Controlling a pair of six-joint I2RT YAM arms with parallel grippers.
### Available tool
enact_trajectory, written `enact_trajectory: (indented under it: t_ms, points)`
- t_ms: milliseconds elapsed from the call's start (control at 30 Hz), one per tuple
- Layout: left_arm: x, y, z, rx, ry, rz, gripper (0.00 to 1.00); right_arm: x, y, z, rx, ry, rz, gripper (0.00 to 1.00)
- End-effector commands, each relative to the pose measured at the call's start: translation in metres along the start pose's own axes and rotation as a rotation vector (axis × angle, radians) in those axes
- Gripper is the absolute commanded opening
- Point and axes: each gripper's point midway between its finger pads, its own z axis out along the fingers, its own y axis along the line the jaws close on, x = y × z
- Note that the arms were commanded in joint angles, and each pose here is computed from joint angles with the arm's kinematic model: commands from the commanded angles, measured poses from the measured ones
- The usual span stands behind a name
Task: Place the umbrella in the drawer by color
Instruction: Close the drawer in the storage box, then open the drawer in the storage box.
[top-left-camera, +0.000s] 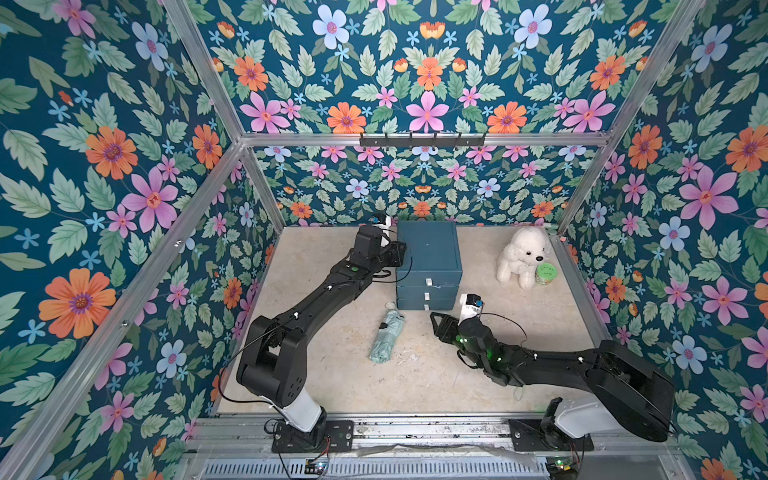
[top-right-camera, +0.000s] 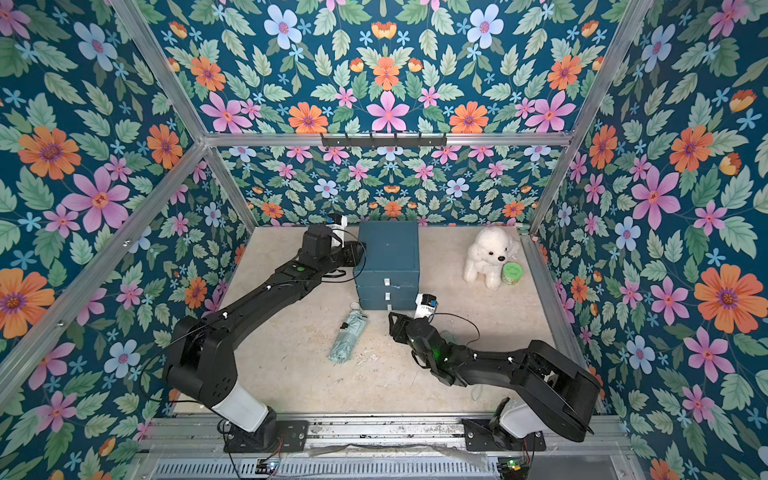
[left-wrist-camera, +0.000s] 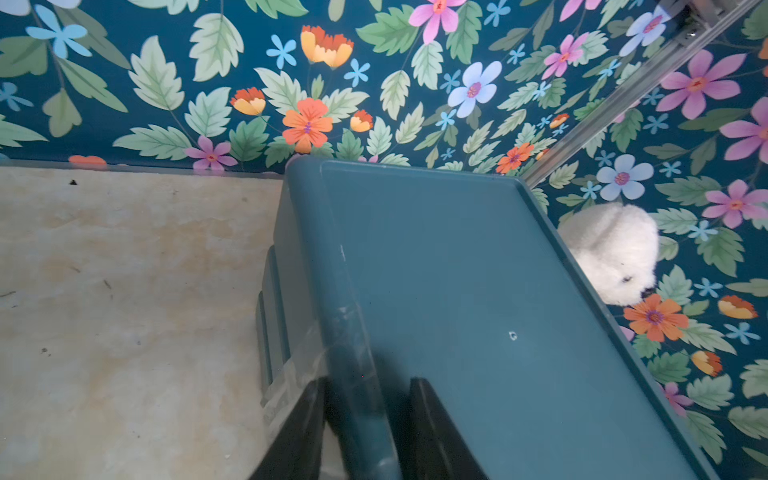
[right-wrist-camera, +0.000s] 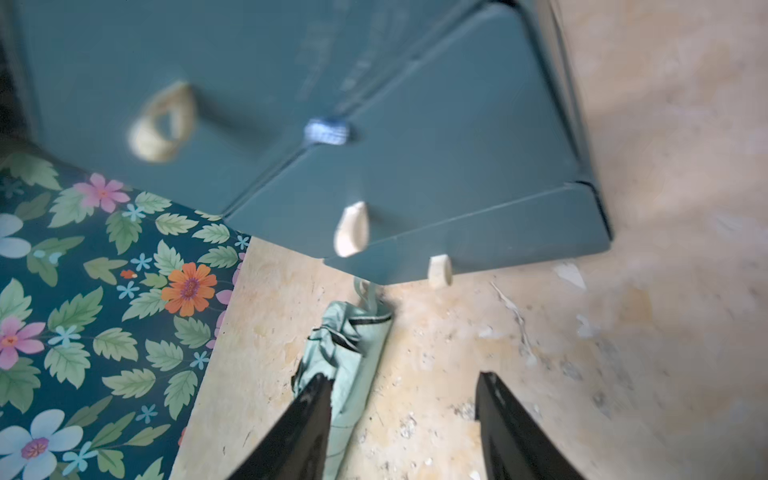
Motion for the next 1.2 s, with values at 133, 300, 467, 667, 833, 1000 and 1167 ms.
enact_trajectory:
  t_ms: [133, 300, 467, 667, 833, 1000, 1167]
  points:
    - [0.115, 0.018, -0.020, -0.046, 0.455, -0.060, 0.37, 0.004, 0.016, 0.012, -0.122, 0.032, 0.250, 0.59]
    - [0.116, 0.018, -0.020, -0.052, 0.452, -0.103, 0.38, 0.017, 0.010, 0.034, -0.121, 0.079, 0.283, 0.58]
    - [0.111, 0.021, -0.021, -0.078, 0.436, -0.128, 0.40, 0.023, 0.005, 0.051, -0.127, 0.094, 0.296, 0.57]
    - [0.111, 0.016, -0.028, -0.056, 0.435, -0.139, 0.40, 0.009, -0.003, 0.052, -0.126, 0.059, 0.317, 0.52]
    - [0.114, 0.012, -0.031, -0.028, 0.445, -0.134, 0.40, 0.002, -0.004, 0.059, -0.121, 0.060, 0.307, 0.46]
    - [0.115, 0.012, -0.031, -0.030, 0.447, -0.127, 0.40, -0.003, -0.012, 0.066, -0.077, 0.036, 0.302, 0.44]
    - [0.115, 0.012, -0.030, -0.025, 0.450, -0.113, 0.39, -0.004, -0.018, 0.074, -0.052, 0.026, 0.297, 0.37]
